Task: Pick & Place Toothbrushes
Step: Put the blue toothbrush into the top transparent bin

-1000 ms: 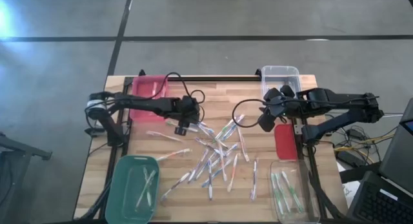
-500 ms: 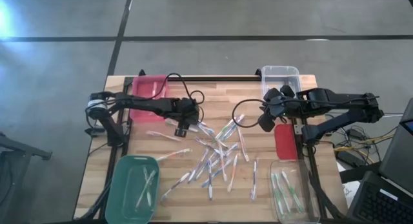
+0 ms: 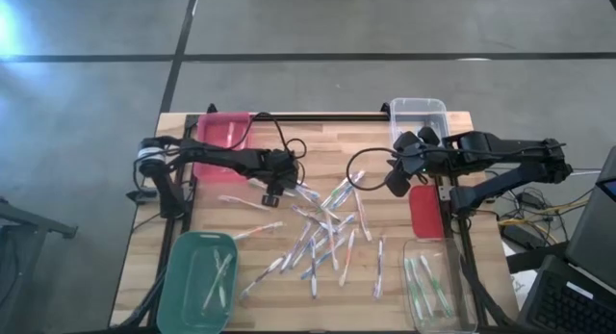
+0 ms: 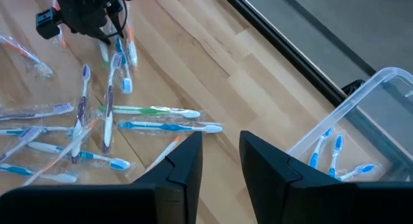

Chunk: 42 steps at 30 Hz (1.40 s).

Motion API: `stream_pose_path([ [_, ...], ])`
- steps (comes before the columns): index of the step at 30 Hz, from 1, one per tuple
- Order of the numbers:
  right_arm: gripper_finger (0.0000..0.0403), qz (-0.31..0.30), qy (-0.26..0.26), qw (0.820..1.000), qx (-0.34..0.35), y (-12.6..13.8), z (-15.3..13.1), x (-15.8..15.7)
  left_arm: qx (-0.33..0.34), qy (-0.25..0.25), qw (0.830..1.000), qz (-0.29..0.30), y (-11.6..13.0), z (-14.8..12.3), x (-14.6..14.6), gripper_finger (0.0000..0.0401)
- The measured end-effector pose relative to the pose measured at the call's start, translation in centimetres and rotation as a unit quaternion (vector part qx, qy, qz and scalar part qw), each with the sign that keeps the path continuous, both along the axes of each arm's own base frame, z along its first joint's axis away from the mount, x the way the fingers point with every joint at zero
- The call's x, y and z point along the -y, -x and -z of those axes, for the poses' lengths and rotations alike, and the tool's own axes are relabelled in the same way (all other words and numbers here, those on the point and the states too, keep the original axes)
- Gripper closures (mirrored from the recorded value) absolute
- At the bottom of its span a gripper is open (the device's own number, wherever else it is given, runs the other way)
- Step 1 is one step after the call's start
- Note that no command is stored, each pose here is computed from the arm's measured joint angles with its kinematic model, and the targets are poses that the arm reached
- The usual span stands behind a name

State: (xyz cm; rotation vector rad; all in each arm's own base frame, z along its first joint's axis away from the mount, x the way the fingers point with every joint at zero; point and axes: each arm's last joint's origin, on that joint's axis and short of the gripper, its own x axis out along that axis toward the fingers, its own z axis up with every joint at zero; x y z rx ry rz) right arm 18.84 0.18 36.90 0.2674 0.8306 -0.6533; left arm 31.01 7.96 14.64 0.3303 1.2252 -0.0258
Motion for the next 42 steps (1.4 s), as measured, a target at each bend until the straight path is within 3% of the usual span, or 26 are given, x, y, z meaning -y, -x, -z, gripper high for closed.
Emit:
stream_pose_path([
  [8, 0.0290, 0.000, 0.000, 1.000, 0.000, 0.0, 0.0, 0.0, -0.014, 0.004, 1.000, 0.001, -0.2, 1.1, 0.0, 0.0293],
  [21, 0.0278, 0.000, 0.000, 1.000, 0.000, 0.0, 0.0, 0.0, 0.005, -0.008, 1.000, 0.010, 0.1, -0.7, 0.0, 0.0363],
  [27, 0.0273, 0.000, 0.000, 1.000, 0.000, 0.0, 0.0, 0.0, -0.026, -0.019, 0.999, 0.004, 0.4, -1.4, 0.1, 0.0363],
  [35, 0.0291, 0.000, 0.001, 1.000, 0.000, 0.0, 0.0, 0.0, -0.092, -0.124, 0.988, -0.021, 0.2, -3.4, 0.7, 0.0362],
  [42, 0.0319, 0.000, 0.001, 1.000, -0.001, 0.0, 0.0, 0.0, -0.088, -0.123, 0.988, -0.031, -0.9, -6.3, 2.6, 0.0362],
])
